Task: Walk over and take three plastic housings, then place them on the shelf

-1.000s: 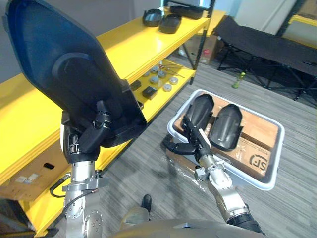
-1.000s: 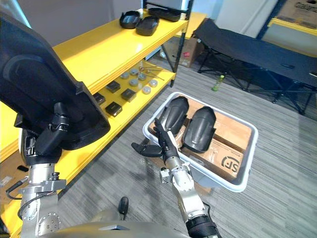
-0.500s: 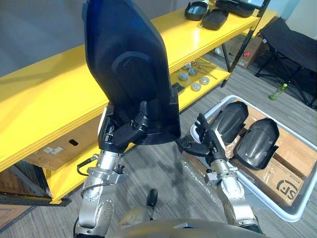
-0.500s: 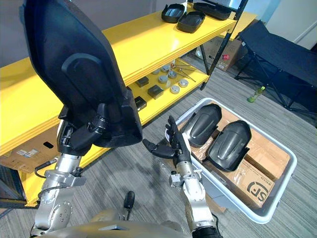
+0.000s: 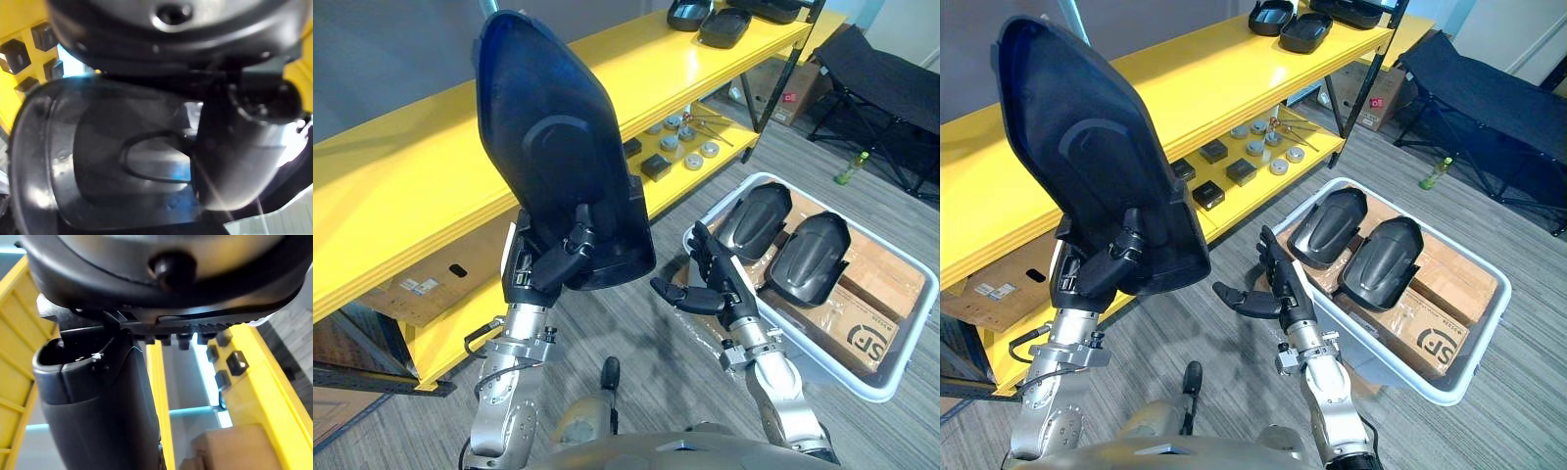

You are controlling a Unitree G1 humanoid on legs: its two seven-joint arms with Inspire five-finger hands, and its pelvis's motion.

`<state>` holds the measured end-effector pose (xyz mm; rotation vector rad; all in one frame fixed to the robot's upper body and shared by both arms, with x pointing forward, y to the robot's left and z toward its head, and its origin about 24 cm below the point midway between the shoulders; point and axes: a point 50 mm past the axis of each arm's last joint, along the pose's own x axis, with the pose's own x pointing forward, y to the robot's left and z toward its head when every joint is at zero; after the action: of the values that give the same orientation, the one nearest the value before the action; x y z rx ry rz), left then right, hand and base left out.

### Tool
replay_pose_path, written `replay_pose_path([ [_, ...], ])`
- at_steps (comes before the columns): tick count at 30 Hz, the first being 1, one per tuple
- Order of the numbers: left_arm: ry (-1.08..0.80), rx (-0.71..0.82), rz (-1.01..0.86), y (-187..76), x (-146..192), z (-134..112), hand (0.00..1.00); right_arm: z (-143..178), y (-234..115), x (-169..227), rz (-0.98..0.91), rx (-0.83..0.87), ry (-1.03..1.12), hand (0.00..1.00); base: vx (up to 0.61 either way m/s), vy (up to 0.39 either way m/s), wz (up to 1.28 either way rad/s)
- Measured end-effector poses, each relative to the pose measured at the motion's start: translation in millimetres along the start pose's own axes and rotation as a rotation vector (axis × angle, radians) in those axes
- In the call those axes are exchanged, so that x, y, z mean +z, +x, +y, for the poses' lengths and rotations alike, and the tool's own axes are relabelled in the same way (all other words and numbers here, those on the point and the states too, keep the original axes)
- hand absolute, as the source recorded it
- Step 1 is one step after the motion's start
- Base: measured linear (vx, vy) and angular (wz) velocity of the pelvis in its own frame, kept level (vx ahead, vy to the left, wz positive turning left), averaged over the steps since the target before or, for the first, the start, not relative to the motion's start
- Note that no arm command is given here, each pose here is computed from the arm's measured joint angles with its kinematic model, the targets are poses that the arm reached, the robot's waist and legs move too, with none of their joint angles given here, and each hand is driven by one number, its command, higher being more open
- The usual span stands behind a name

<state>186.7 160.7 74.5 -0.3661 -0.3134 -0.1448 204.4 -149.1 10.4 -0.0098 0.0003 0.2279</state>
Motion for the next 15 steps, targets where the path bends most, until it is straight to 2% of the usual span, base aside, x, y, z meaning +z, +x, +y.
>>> replay_pose_path([
  [5,0.003,0.057,0.000,-6,1,7,0.00,12,10,7,-0.040,0.044,0.008,1.00,0.02,0.044,0.03],
  [9,0.043,0.144,-0.018,-13,8,24,0.00,20,16,11,-0.064,0.026,0.054,1.00,0.08,0.101,0.09],
  [15,0.095,0.219,-0.049,-19,19,39,0.00,21,16,3,-0.034,0.004,0.069,1.00,0.24,0.134,0.20],
])
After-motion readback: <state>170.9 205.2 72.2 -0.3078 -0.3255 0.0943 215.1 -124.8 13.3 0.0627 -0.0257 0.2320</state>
